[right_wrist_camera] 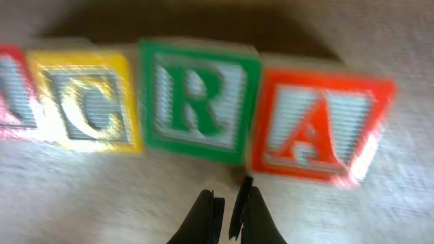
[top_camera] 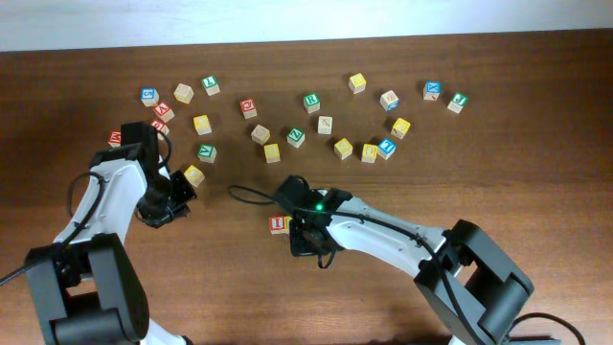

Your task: Spell out ICRA

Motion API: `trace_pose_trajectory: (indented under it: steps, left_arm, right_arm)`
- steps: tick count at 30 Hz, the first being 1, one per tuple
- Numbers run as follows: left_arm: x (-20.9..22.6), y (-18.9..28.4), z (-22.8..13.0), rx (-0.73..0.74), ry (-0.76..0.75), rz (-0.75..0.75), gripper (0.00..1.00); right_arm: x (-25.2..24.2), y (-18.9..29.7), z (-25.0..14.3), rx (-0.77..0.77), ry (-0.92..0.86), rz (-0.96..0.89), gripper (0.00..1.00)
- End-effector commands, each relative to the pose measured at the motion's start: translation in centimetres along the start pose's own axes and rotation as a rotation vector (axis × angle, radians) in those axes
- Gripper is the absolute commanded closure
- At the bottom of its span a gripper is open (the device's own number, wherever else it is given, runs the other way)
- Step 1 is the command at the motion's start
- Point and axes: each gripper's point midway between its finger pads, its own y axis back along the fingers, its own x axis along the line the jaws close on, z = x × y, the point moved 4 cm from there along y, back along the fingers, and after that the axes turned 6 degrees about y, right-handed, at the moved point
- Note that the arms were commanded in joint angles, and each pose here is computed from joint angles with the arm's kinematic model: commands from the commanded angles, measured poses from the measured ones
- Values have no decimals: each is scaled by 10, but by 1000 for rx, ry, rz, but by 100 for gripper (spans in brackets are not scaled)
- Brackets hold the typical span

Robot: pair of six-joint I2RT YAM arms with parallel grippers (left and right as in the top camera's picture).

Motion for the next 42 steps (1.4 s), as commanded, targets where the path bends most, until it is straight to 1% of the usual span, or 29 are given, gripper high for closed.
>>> trace_pose_trajectory:
  steps: [1, 4, 5, 9, 11, 13, 19, 22, 27, 29, 34, 40, 42]
  left_arm:
    - [-18, 4, -9, -9, -105, -24, 100]
    - [-39, -1, -26, 3, -201, -17, 100]
    - [-47, -4, -33, 16, -234, -11, 100]
    - [-65, -22, -59, 69, -330, 19, 100]
    - [-73, -31, -67, 95, -350, 18, 100]
    - [-84, -40, -76, 138, -369, -23, 100]
    - [-96, -56, -100, 190, -442, 1, 100]
    - [-101, -56, -107, 202, -463, -8, 100]
    - [-113, -56, -110, 211, -458, -75, 100]
    - [-114, -56, -111, 212, -462, -80, 100]
    - [-126, -58, -124, 203, -527, -90, 100]
    - [-124, -58, -119, 173, -528, -69, 100]
    - [-126, -59, -118, 165, -530, -78, 100]
  right_arm:
    - [1, 21, 14, -8, 4, 10, 96]
    - [2, 47, 19, 35, 68, 84, 96]
    - [-6, 55, 20, 57, 58, 79, 96]
    - [-65, 64, 36, 86, -100, -29, 96]
    - [-82, 63, 47, 68, -105, -22, 96]
    - [-89, 56, 52, 68, -127, -24, 96]
    - [-86, 18, 57, 106, -122, -29, 96]
    - [-76, 7, 58, 130, -121, 37, 96]
    - [-54, 4, 60, 107, -78, 92, 96]
    - [-52, 4, 59, 104, -71, 93, 96]
    - [-52, 4, 59, 105, -71, 93, 96]
    - [-53, 4, 55, 126, -74, 91, 96]
    - [-49, 5, 54, 139, -76, 119, 96]
